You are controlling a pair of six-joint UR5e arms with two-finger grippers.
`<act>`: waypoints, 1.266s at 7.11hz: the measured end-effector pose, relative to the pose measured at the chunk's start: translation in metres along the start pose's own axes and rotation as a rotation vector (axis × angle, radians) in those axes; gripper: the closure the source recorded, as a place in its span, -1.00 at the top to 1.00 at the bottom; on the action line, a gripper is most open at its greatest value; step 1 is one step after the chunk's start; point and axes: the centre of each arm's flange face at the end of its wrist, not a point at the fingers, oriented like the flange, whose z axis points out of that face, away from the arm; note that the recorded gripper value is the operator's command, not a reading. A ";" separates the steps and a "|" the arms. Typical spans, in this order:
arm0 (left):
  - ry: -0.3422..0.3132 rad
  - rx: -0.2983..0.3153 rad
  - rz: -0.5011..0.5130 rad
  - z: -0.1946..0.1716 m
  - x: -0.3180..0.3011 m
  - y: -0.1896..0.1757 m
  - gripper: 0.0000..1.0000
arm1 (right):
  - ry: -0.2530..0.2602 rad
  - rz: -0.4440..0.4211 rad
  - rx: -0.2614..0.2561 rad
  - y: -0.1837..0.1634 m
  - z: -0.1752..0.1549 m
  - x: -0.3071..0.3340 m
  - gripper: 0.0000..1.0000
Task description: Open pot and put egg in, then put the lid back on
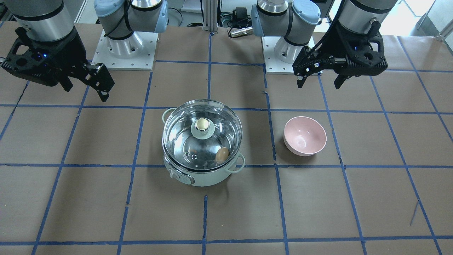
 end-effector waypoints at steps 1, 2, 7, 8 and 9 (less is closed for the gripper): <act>0.000 -0.001 -0.001 0.000 0.000 0.000 1.00 | 0.019 0.000 -0.003 0.000 0.001 0.002 1.00; 0.000 -0.002 -0.002 0.001 -0.001 0.000 1.00 | 0.025 0.000 -0.006 0.001 0.001 0.002 1.00; 0.001 -0.001 -0.001 0.001 -0.001 -0.001 1.00 | 0.021 0.000 -0.007 0.002 0.002 0.000 1.00; 0.001 -0.001 -0.001 0.002 -0.001 -0.001 1.00 | 0.019 0.000 -0.008 0.003 0.001 -0.001 1.00; 0.000 -0.002 -0.001 0.002 -0.001 -0.001 1.00 | 0.017 0.000 -0.008 0.003 0.000 -0.002 1.00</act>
